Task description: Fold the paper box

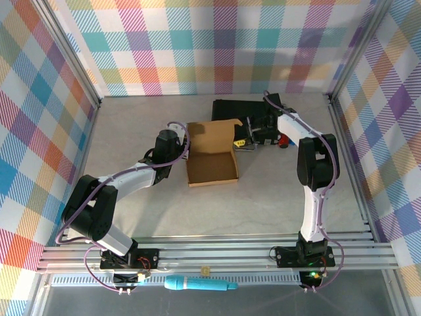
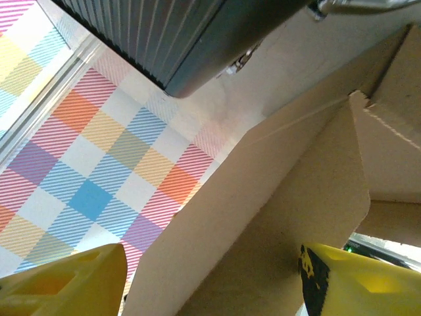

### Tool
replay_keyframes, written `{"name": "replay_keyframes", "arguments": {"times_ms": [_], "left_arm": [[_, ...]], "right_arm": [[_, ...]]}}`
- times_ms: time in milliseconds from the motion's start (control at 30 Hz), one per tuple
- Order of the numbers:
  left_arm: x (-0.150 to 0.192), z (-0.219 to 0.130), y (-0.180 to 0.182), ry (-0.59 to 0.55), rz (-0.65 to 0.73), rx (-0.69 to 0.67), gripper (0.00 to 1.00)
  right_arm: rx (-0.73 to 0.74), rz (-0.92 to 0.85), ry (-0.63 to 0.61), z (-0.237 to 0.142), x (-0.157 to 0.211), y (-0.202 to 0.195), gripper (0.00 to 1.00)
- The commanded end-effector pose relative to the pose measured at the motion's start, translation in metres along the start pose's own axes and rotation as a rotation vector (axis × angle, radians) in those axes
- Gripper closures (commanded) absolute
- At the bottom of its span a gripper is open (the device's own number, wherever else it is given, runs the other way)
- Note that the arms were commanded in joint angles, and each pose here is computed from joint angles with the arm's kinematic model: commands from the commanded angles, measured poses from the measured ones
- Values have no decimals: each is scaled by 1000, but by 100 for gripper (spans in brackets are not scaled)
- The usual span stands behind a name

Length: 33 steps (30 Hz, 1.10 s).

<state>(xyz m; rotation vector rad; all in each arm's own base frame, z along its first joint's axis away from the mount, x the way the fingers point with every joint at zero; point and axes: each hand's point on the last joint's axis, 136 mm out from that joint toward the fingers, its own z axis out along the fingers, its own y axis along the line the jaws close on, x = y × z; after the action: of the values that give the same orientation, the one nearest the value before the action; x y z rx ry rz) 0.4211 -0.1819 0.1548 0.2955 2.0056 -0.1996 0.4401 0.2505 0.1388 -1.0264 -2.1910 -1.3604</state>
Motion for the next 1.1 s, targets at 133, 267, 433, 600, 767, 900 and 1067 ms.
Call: {"name": "replay_keyframes", "arguments": {"times_ms": [133, 267, 433, 600, 767, 900, 1067], "left_arm": [[-23, -1, -2, -62, -22, 15, 100], [-23, -1, -2, -62, -21, 14, 100], [-25, -1, -3, -66, -27, 17, 100], [-25, 0, -4, -67, -30, 20, 100], [-28, 0, -6, -77, -55, 32, 100], [-38, -6, -12, -84, -157, 69, 77], [-56, -31, -27, -84, -423, 178, 49]], "right_arm": [[-17, -18, 38, 4, 21, 15, 33], [-12, -12, 43, 7, 23, 14, 40], [-7, -2, 49, 13, 25, 13, 50], [-2, 9, 51, 16, 26, 12, 57], [9, 21, 41, 18, 26, 9, 67], [28, -3, 15, 17, 23, 5, 77], [47, -64, -29, 14, 20, -2, 89]]}}
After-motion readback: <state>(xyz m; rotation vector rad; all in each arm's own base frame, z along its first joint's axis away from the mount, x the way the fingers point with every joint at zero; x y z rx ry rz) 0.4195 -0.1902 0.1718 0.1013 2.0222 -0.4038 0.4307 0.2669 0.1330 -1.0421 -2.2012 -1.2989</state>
